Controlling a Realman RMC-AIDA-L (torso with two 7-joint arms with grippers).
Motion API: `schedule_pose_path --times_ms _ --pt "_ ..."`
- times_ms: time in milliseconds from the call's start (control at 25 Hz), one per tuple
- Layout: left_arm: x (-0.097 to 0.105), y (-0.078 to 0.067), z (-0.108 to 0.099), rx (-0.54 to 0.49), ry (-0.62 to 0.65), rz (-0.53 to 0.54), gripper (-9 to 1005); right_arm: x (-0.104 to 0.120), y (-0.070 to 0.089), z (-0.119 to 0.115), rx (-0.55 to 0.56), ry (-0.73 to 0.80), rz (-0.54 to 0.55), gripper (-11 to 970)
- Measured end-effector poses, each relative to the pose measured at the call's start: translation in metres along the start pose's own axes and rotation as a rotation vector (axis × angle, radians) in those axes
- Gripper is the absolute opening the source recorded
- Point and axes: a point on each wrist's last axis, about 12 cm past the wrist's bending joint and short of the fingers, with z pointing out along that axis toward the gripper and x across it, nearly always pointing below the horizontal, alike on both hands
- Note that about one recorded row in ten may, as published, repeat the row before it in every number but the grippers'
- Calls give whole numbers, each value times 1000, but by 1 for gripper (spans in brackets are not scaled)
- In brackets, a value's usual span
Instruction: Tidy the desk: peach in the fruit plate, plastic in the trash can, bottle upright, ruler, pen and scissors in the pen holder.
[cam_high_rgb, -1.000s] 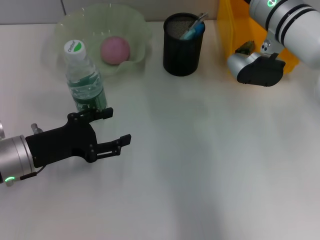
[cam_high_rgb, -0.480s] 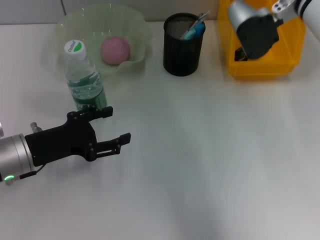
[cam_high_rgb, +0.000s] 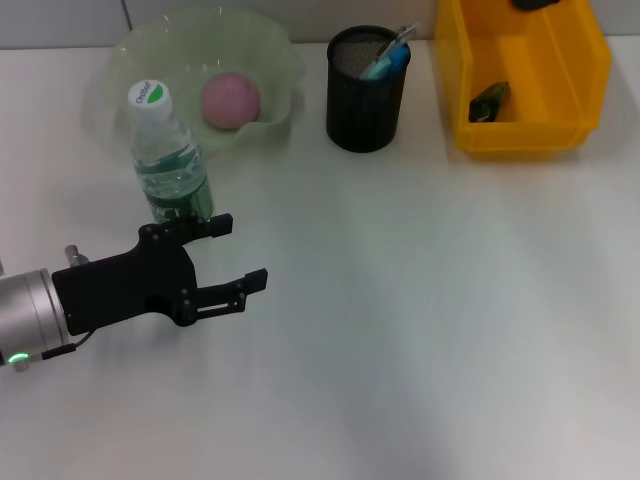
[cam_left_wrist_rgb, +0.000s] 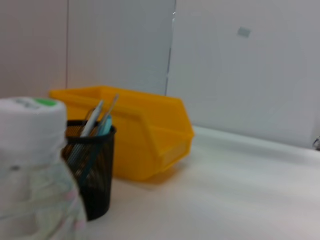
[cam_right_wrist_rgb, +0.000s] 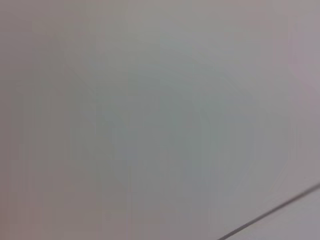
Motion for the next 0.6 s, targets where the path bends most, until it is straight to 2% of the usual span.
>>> schedule_pose_path --times_ms 40,80,160,200,240,280,360,400,440,520,560,600 --pt "0 0 0 0 0 0 842 2 -1 -1 -18 -5 92 554" --pt "0 0 0 3 -3 0 842 2 -1 -1 -18 -5 92 554" --pt "-3 -3 -2 26 -28 0 842 8 -6 -2 -52 -12 301 555" --pt "-5 -3 -4 34 -39 3 842 15 -11 -4 -106 -37 515 555" --pt "-5 -3 -4 34 -39 3 842 15 -11 -4 -106 -37 515 556" --pt "-5 -3 -5 35 -41 5 842 19 -12 -5 -137 -51 603 557" --pt "-6 -3 -6 38 -44 9 843 28 -13 -10 -222 -98 796 558" --pt "-6 -3 -7 39 -42 12 843 35 -12 -15 -304 -136 944 558" --pt "-6 -3 -7 39 -42 12 843 35 -12 -15 -304 -136 944 558" --pt "-6 -3 -8 39 -39 13 843 41 -8 -22 -406 -168 1090 559" --pt "-6 -2 -9 38 -36 15 843 46 -2 -28 -506 -189 1202 560" --pt "-6 -2 -9 40 -34 17 842 49 0 -32 -554 -199 1243 561"
